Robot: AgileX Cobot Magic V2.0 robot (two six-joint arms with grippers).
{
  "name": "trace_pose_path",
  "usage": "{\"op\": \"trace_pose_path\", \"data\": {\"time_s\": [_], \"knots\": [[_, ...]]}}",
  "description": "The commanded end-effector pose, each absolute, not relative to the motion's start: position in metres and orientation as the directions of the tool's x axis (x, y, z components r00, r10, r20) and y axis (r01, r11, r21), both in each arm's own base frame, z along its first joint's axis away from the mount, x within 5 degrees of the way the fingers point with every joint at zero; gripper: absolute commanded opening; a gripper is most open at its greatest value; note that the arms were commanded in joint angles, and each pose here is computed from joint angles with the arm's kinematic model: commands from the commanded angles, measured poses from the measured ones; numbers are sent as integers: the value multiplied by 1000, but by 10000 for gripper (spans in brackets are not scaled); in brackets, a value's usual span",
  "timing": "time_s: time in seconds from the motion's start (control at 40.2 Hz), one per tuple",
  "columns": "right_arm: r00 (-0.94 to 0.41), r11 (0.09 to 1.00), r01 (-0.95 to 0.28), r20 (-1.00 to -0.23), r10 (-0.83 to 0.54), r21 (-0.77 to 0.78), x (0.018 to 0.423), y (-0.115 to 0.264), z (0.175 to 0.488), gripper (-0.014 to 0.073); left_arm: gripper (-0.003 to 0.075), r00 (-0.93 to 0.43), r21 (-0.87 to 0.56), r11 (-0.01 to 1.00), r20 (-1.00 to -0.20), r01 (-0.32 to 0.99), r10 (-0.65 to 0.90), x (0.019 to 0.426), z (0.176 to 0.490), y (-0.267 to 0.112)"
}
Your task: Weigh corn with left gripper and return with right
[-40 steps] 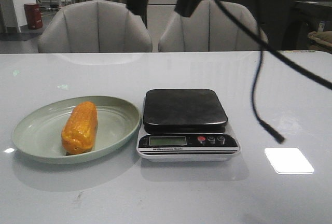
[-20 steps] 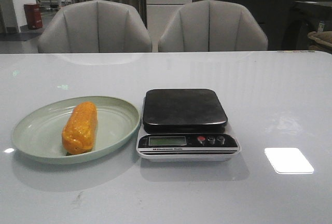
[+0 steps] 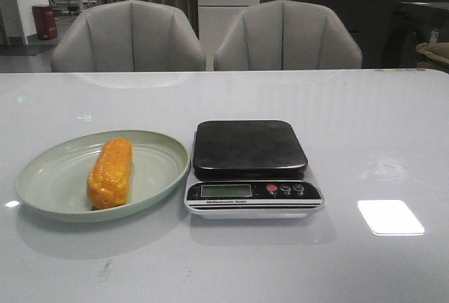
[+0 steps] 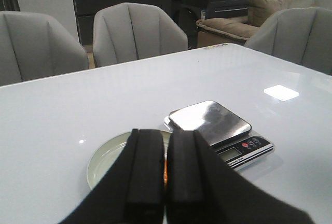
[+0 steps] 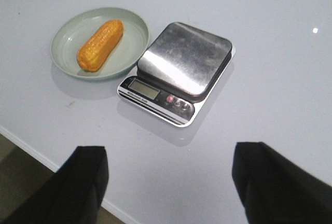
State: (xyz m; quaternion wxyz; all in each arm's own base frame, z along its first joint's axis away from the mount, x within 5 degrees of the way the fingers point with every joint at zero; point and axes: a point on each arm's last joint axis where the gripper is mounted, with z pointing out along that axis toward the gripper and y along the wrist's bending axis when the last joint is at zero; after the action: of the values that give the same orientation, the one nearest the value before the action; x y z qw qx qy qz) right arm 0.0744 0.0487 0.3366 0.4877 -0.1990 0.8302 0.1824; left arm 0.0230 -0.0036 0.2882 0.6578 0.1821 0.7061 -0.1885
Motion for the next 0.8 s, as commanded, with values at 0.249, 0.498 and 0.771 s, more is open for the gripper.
{"op": "trace_pose_path", "data": {"time_s": [0.249, 0.498, 0.771], "knots": [[-60, 870, -488, -997, 53, 76, 34, 24, 307, 597, 134, 9, -25, 855, -999, 519, -35, 21, 303, -4], [24, 889, -452, -995, 95, 74, 46, 24, 266, 597, 134, 9, -25, 855, -999, 519, -35, 21, 303, -4], [90, 895, -439, -987, 132, 80, 48, 23, 263, 568, 134, 9, -25, 855, -999, 519, -35, 21, 303, -4]]}}
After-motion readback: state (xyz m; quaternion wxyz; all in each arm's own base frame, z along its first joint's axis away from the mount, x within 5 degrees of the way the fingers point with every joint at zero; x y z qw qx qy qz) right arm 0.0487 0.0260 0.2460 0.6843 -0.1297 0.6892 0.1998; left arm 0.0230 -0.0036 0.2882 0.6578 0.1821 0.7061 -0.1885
